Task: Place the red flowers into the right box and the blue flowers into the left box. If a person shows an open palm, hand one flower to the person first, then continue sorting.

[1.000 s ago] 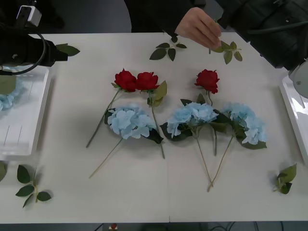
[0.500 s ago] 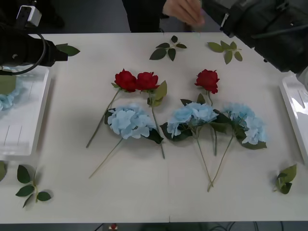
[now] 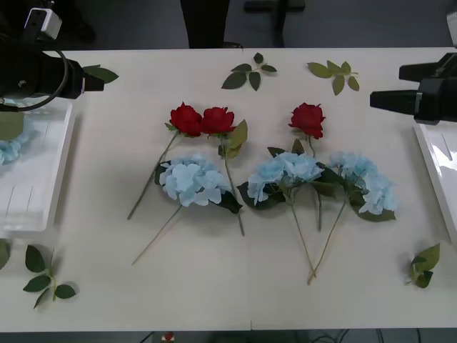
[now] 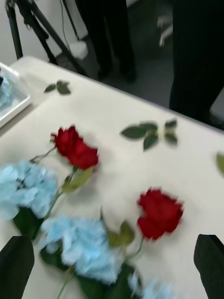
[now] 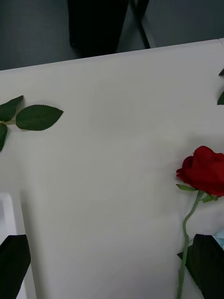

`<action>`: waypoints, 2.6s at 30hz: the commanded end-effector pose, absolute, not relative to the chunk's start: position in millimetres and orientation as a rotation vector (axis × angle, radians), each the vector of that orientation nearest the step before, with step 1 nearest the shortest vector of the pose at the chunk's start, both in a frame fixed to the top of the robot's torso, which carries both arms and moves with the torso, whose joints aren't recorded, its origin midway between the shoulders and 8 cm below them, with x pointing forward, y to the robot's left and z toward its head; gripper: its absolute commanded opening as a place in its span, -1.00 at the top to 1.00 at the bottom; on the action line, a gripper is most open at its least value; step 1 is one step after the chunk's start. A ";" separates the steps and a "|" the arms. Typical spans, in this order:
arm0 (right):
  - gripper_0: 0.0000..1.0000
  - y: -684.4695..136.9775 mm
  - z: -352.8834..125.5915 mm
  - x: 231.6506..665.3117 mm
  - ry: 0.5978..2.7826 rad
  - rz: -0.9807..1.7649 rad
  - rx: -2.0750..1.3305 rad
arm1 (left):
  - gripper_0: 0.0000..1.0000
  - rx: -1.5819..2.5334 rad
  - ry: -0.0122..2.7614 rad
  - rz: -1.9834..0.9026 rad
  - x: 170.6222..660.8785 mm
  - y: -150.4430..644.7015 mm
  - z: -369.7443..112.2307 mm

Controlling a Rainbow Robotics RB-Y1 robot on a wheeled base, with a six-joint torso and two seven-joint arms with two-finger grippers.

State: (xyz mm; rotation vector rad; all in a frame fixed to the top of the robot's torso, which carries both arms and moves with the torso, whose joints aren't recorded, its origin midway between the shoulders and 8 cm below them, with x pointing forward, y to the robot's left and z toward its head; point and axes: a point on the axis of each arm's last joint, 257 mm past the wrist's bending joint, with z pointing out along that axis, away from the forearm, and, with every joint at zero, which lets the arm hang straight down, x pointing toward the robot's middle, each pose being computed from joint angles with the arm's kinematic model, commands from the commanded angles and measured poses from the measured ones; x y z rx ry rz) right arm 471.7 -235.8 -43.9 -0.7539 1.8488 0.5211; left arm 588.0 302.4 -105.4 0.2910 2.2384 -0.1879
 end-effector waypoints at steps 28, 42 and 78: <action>-1.00 -299.4 -261.2 403.3 2.631 0.171 0.568 | -1.00 0.422 2.153 -0.147 598.7 262.9 -117.0; -1.00 -273.6 -301.8 413.0 2.639 0.079 0.633 | -1.00 0.605 2.243 -0.074 597.9 172.5 -204.2; -0.58 -260.2 -359.8 409.8 2.666 -0.069 0.612 | 1.00 0.683 2.319 0.067 630.7 151.7 -297.5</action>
